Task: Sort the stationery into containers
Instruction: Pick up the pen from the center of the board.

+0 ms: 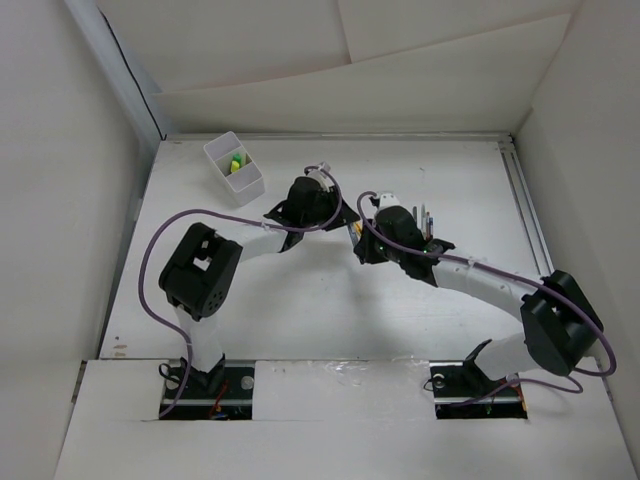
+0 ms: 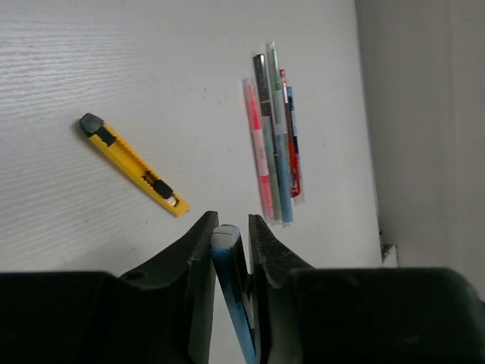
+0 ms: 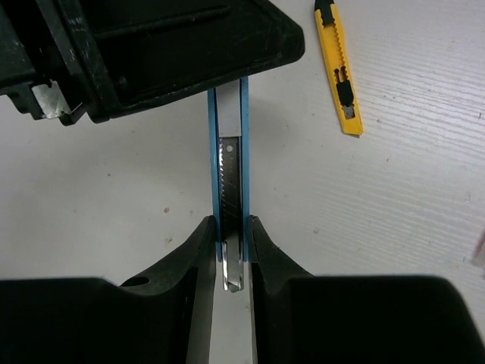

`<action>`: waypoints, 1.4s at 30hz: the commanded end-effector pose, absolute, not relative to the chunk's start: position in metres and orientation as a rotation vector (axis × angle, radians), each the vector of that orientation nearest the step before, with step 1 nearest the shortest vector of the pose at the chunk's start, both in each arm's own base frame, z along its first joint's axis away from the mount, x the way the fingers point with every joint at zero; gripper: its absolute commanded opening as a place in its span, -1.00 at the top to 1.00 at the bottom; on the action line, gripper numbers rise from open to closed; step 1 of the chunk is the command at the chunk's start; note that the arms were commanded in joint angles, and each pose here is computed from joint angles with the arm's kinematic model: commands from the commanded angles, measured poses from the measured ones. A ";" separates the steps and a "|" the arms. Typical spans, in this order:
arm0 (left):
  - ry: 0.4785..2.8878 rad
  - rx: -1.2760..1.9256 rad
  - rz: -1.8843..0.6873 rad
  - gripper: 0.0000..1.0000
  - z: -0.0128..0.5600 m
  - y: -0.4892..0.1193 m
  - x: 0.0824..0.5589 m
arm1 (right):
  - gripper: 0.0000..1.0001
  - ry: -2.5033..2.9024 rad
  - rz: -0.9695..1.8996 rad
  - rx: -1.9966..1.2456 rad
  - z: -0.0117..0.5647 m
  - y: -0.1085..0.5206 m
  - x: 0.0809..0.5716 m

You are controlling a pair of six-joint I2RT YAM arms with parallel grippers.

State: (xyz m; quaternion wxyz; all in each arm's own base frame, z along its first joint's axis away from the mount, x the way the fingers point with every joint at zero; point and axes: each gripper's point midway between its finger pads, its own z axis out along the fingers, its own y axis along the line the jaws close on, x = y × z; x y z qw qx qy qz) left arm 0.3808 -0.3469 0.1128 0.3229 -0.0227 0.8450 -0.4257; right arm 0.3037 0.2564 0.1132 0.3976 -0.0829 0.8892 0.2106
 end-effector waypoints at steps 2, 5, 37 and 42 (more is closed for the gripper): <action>2.106 -0.024 -1.185 0.82 0.150 -0.354 0.386 | 1.00 2.138 0.606 -0.223 0.147 0.274 0.313; 2.107 -0.032 -1.176 1.00 0.150 -0.349 0.382 | 1.00 2.133 0.625 -0.216 0.149 0.277 0.313; 1.752 -0.711 -0.577 1.00 0.267 -0.085 0.548 | -0.03 1.987 0.512 -0.050 0.192 0.215 0.324; 1.712 -0.803 -0.355 1.00 0.285 -0.025 0.578 | -0.03 1.972 0.545 -0.055 0.195 0.220 0.321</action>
